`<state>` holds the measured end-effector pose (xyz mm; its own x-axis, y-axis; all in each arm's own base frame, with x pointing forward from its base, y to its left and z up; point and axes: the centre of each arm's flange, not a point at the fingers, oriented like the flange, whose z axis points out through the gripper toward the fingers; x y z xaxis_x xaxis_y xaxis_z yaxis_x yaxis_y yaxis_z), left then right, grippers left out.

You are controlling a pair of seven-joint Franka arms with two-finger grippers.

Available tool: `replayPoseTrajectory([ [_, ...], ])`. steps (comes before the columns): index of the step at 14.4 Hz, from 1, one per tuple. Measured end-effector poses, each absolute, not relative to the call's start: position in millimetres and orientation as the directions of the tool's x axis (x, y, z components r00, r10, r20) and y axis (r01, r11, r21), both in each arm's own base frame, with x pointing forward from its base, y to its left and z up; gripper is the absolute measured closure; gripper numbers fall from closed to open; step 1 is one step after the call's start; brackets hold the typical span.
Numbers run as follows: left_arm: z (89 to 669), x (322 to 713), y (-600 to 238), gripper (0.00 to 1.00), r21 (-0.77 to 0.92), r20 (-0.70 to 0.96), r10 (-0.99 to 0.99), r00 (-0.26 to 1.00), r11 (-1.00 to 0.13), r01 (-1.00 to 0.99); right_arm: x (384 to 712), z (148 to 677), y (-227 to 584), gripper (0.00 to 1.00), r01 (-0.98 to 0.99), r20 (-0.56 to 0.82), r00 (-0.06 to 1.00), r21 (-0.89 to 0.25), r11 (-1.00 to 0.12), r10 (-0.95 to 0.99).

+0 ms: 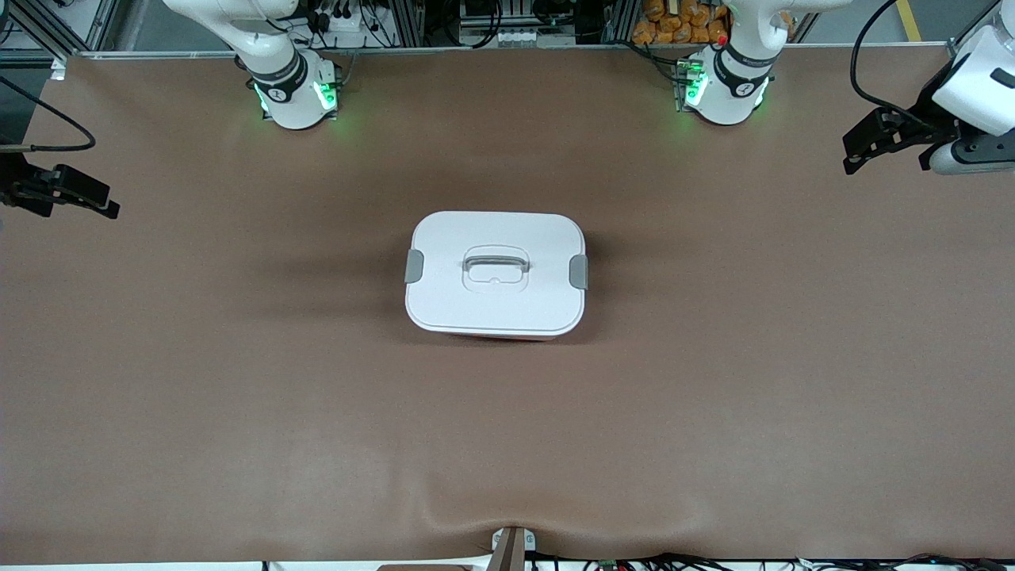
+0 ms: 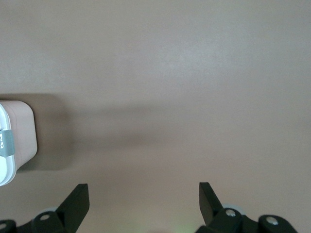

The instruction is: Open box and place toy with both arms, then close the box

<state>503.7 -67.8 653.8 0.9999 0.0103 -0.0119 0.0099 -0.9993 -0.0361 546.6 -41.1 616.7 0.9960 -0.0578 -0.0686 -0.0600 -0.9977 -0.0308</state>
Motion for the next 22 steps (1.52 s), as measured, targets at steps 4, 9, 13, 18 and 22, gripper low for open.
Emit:
replayPoseTrajectory([
  [4,652.7,504.3,-68.3,0.00,-0.032,-0.015,0.009,1.000,-0.999,0.009,546.5,616.7,-41.1,0.00,-0.060,-0.070,0.996,-0.031,-0.998,-0.058],
  [9,652.1,504.8,-69.2,0.00,-0.014,-0.018,0.010,1.000,-1.000,0.010,546.4,616.6,-41.0,0.00,-0.060,-0.070,0.996,-0.031,-0.998,-0.058],
  [13,652.7,505.2,-66.3,0.00,-0.014,-0.017,0.016,1.000,-1.000,0.015,546.4,616.6,-41.0,0.00,-0.060,-0.071,0.996,-0.031,-0.998,-0.058],
  [18,652.6,505.2,-66.3,0.00,-0.014,-0.018,0.016,1.000,-1.000,0.015,546.4,616.6,-41.0,0.00,-0.060,-0.071,0.996,-0.031,-0.998,-0.058],
  [22,652.3,505.4,-66.3,0.00,-0.014,-0.018,0.016,1.000,-1.000,0.015,546.4,616.5,-41.1,0.00,-0.060,-0.071,0.996,-0.031,-0.998,-0.058],
])
